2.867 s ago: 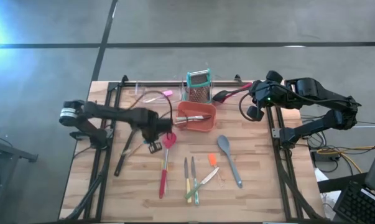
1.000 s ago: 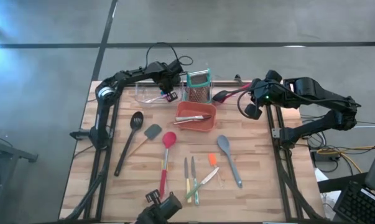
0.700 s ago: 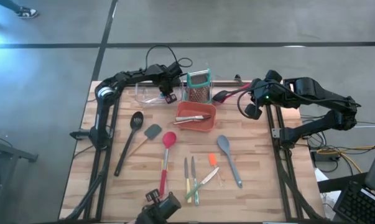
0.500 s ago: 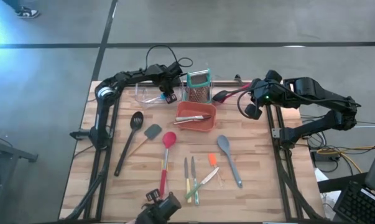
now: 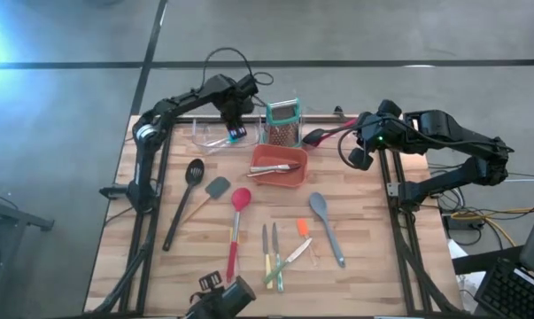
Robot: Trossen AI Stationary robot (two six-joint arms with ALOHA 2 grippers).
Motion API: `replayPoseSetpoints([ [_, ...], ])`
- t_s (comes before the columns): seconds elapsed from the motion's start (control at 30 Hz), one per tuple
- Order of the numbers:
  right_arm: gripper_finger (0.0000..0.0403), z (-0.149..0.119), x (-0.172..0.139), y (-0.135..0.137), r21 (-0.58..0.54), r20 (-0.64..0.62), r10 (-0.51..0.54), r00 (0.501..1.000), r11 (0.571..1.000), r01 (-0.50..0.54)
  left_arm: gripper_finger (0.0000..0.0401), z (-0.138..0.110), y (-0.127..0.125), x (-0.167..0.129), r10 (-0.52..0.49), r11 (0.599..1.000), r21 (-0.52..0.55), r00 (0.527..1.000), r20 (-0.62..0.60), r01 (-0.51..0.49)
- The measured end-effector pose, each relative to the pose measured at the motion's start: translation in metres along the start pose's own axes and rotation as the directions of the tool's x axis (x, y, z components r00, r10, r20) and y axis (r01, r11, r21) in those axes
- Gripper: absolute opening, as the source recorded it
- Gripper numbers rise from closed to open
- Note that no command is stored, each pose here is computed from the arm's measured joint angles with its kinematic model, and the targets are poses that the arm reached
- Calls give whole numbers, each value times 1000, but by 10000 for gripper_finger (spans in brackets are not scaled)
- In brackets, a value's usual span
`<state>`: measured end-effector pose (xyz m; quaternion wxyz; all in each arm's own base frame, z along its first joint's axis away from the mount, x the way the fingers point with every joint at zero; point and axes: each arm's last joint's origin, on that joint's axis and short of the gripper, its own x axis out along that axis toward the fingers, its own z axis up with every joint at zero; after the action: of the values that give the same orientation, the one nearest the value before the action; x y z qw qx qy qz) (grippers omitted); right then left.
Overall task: Pick & Place Kitchen Items
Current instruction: Put the green table knife into the orange bin
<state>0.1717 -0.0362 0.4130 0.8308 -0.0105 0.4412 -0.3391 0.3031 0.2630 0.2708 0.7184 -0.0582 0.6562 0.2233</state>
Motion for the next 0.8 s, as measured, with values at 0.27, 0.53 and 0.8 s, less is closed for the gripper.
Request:
replayPoseSetpoints([
  [0.27,64,0,0,0,0,1,0,1000,1000,0,165,-20,4,-100,46,993,-112,985,167,-27],
  [0.53,78,0,0,0,0,1,0,1000,1000,0,163,-75,-20,-195,80,978,-210,919,386,3],
  [0.8,85,0,0,0,-21,1,0,1000,1000,1,163,-129,-77,-242,79,985,-173,903,422,-6],
])
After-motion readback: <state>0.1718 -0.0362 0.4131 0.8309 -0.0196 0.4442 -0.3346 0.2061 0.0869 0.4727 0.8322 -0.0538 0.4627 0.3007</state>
